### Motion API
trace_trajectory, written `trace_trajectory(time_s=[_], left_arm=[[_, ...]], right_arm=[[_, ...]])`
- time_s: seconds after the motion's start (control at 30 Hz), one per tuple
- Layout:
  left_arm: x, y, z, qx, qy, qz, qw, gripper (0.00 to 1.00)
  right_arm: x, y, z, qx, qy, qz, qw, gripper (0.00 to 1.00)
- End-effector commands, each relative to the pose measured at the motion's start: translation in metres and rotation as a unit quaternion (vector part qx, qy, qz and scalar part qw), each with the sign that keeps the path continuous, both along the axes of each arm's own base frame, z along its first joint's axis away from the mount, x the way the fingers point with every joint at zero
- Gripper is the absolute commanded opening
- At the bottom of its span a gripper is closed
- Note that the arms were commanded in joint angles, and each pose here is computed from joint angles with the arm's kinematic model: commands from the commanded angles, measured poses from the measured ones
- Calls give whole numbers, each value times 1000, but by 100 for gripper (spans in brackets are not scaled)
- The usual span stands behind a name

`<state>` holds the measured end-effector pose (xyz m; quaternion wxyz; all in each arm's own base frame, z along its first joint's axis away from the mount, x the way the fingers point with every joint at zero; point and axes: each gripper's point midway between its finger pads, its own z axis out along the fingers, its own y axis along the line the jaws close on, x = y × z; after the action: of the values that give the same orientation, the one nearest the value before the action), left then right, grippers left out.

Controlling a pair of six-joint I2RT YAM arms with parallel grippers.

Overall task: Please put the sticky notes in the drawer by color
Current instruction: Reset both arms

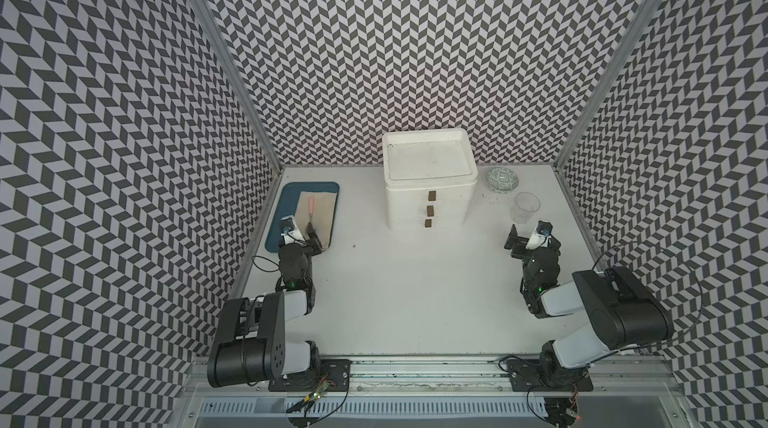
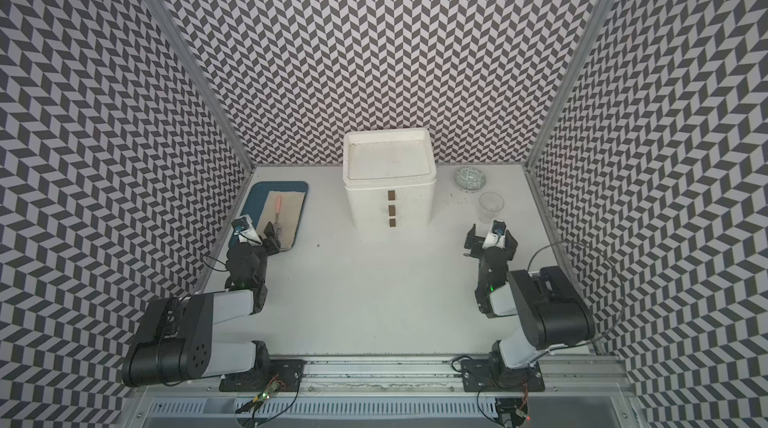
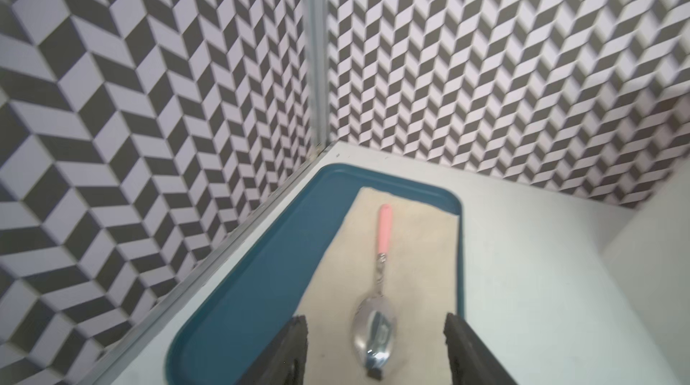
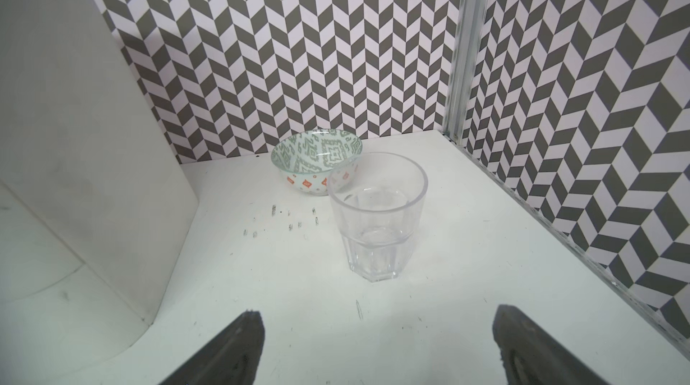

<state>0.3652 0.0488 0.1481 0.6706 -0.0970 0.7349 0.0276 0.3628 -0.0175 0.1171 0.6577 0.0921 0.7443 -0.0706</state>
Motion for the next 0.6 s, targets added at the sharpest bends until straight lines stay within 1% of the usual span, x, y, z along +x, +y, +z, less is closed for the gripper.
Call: trace_trajectory(time_s=[0.0,0.03,0.1,0.13,0.17,0.2,0.27,0.57], left_arm=[[-1,-35,14,13,-58,-96,994,74],[4,-35,11,15,-54,-99,994,75],[14,-44,-1,27,-31,-112,993,75],[17,-49,0,37,-34,-118,992,90],[18,-50,-1,36,-26,-121,992,100],[19,-50,-4,35,-17,-119,992,100],[19,-51,-2,40,-24,-119,992,100],[22,-59,-4,51,-15,-127,991,100]], right_arm=[[4,7,38,-5,-75,21,997,100],[4,8,38,-5,-74,21,997,100],[6,6,37,-1,-71,16,997,100],[8,5,36,0,-70,13,997,100],[7,6,36,0,-71,14,997,100],[7,5,37,0,-72,13,997,100],[7,5,37,1,-74,13,997,100],[5,5,37,0,-76,14,997,100]])
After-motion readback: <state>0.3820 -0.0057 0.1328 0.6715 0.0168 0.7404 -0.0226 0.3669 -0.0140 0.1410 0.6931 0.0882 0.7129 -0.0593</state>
